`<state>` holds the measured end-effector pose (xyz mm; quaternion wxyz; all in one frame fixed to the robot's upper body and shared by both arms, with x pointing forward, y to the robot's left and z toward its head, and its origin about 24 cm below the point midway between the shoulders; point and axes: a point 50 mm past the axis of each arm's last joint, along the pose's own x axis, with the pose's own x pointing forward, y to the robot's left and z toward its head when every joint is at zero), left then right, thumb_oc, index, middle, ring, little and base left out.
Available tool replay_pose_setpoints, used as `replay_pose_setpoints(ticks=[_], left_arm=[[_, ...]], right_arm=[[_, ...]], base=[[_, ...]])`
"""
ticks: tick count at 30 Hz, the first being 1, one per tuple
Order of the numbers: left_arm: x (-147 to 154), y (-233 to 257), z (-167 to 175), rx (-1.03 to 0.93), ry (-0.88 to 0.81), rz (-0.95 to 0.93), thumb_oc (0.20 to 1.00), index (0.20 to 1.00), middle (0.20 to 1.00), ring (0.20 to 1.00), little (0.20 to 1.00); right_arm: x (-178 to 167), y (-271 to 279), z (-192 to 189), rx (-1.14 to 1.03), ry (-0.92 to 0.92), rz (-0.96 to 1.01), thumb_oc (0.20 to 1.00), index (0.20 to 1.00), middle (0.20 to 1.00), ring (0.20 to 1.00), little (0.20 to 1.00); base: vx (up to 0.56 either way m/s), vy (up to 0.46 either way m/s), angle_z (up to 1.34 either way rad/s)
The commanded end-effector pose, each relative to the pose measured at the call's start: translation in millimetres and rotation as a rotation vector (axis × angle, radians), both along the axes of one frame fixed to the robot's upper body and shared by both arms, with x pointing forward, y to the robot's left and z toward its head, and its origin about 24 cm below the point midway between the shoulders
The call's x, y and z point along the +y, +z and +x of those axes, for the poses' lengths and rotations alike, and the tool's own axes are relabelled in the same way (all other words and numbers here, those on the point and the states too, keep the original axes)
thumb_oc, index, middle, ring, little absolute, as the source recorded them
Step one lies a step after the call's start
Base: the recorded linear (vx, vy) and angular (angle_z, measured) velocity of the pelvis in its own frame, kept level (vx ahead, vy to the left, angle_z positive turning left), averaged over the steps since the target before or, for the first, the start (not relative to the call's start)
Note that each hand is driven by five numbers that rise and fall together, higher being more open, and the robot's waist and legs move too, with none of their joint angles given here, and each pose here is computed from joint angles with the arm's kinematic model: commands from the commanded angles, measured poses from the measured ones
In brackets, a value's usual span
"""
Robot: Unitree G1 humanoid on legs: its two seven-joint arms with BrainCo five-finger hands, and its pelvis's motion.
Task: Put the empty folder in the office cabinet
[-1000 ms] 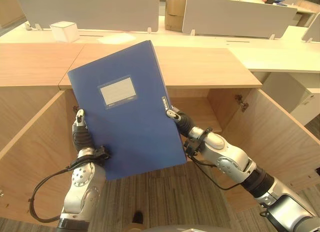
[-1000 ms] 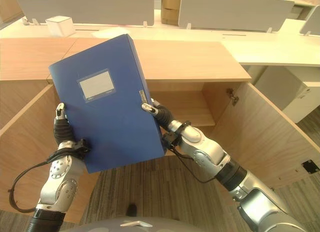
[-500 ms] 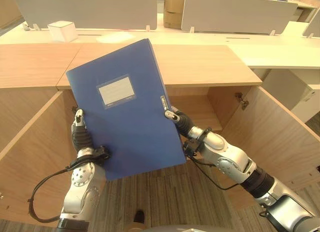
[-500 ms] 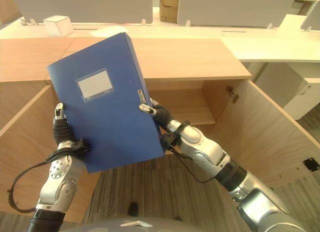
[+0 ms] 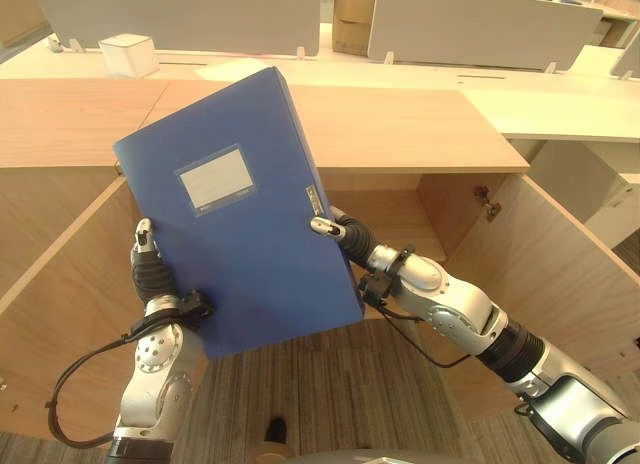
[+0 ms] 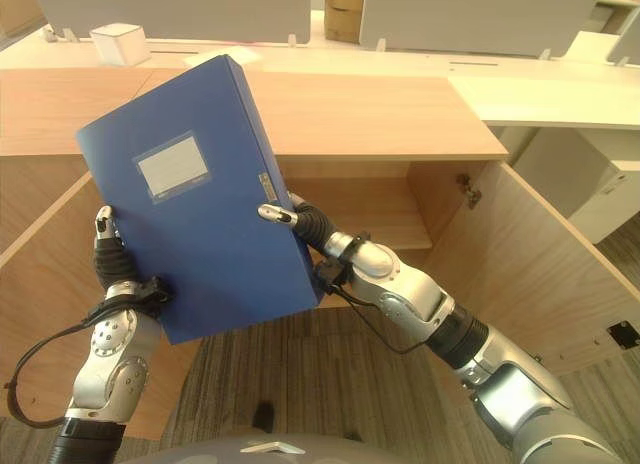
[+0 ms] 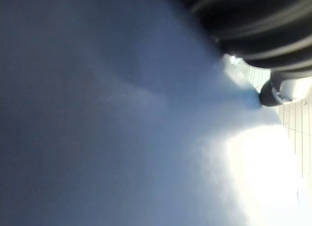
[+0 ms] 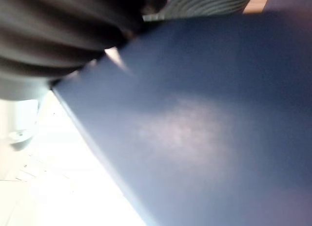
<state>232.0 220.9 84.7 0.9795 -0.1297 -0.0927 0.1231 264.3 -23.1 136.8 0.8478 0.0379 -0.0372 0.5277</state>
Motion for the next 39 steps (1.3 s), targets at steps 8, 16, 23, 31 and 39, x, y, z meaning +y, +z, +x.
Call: replay_pose_setpoints(ticks=[8,16,23,31,39], left_arm=[[-20.1,49.1,12.2,-0.24,-0.134,0.073,0.2,0.2,0.2,0.2,0.2],[-14.6,43.7,7.7,-0.217,-0.106,0.065,0.2,0.2,0.2,0.2,0.2],[-14.1,27.0,2.4,-0.126,-0.169,0.083,1.0,1.0,1.0,1.0,1.0],[-0.7,-11.2,-10.8,0.077,-0.162,0.182,1.0,1.0,1.0,1.0,1.0],[29.9,-80.5,-29.4,0.451,-0.077,0.382,1.0,1.0,1.0,1.0,1.0]], right_arm=[[26.1,26.7,-17.5,-0.095,0.14,0.113,0.2,0.2,0.2,0.2,0.2],[7.9,13.8,-6.3,0.002,0.012,0.18,0.2,0.2,0.2,0.2,0.2],[2.1,-4.7,-9.0,0.058,-0.007,0.135,0.2,0.2,0.2,0.2,0.2],[-14.6,-31.8,-11.6,0.097,-0.051,0.021,0.2,0.2,0.2,0.2,0.2],[-16.9,-41.2,-12.8,0.097,-0.099,-0.002,0.2,0.2,0.2,0.2,0.2]], base=[[0.01,-0.003,0.03],[0.01,0.004,-0.02],[0.0,0.0,0.0],[-0.08,-0.022,0.02],[-0.11,-0.034,0.09]])
